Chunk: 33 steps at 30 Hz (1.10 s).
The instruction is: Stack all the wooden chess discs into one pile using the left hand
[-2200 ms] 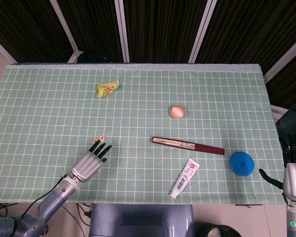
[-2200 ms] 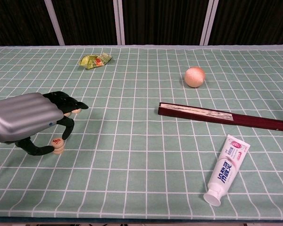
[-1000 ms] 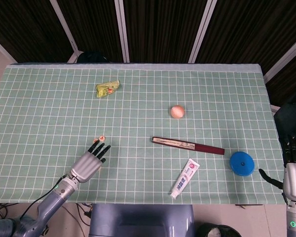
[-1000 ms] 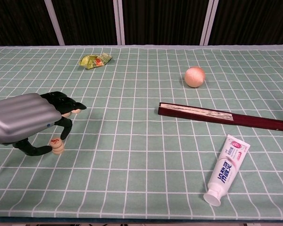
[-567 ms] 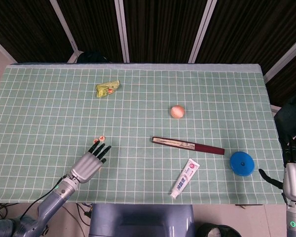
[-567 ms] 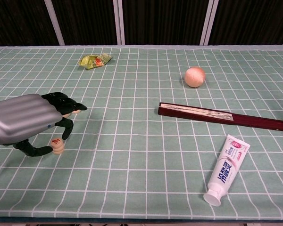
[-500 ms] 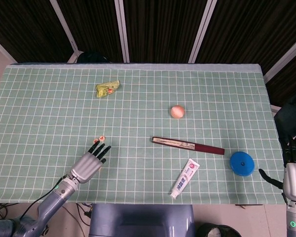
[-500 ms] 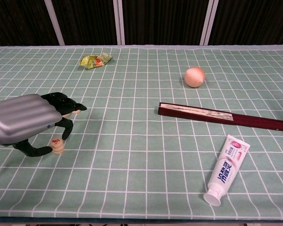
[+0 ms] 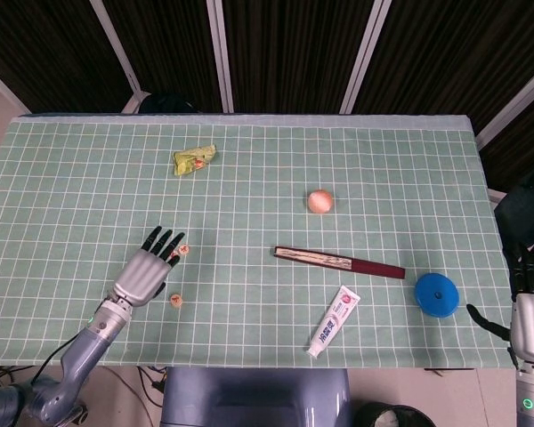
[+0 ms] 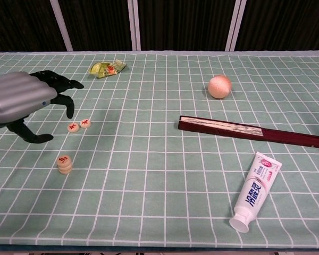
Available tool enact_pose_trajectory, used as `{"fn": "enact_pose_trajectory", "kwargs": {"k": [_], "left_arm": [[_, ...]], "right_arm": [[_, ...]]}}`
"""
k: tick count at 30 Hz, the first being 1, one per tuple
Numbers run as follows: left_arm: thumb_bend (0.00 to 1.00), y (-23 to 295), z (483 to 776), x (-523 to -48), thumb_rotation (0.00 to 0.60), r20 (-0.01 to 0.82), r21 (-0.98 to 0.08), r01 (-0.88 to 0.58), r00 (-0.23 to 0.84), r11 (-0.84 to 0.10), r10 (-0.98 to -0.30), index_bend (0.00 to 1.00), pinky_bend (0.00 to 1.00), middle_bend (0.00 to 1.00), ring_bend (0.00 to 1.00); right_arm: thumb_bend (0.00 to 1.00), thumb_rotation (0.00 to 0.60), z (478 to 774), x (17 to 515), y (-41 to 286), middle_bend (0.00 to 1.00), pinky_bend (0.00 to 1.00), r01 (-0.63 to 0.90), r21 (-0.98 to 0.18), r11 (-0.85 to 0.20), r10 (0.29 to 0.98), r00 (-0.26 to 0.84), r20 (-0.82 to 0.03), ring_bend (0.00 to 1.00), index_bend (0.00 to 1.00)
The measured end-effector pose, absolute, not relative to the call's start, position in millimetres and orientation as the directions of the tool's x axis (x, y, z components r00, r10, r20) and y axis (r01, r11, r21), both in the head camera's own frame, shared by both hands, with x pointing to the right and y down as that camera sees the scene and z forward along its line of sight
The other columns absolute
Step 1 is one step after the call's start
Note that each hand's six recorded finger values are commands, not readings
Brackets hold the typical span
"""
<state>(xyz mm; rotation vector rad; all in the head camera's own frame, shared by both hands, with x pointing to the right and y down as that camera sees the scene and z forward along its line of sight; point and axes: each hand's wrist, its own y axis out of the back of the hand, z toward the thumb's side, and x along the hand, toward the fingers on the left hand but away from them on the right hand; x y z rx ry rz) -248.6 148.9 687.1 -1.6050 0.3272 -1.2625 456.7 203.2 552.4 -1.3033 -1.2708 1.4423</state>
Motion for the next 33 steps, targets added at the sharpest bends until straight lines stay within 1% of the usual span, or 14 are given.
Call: {"fn": "enact_pose_trajectory", "kwargs": {"k": [7, 13, 25, 33], "left_arm": [[0.26, 110, 700, -248, 0.6, 0.576, -0.813, 0.333, 0.339, -0.478, -0.744, 0.39, 0.0, 0.0, 0.0], [0.26, 95, 716, -244, 0.6, 0.595, -0.796, 0.341, 0.295, -0.5, -0.747, 0.41, 0.0, 0.0, 0.0], [0.26, 98, 743, -234, 0.6, 0.631, -0.763, 0.373, 0.257, -0.528, -0.732, 0.44, 0.0, 0.0, 0.0], [0.26, 102, 750, -235, 0.6, 0.637, -0.753, 0.407, 0.25, -0.518, -0.73, 0.45, 0.0, 0.0, 0.0]], "right_arm": [[0.23, 0.6, 552, 458, 203, 0.01, 0.0, 0.063, -0.982, -0.179, 0.969, -0.16, -0.187, 0.0, 0.09], [0.23, 0.6, 553, 458, 203, 0.01, 0.0, 0.065, -0.981, -0.181, 0.969, -0.161, -0.189, 0.0, 0.09], [0.23, 0.6, 552, 459, 203, 0.01, 0.0, 0.067, -0.981, -0.18, 0.968, -0.164, -0.189, 0.0, 0.09], [0.23, 0.6, 553, 459, 203, 0.01, 0.0, 0.069, -0.981, -0.18, 0.968, -0.165, -0.19, 0.0, 0.09]]}}
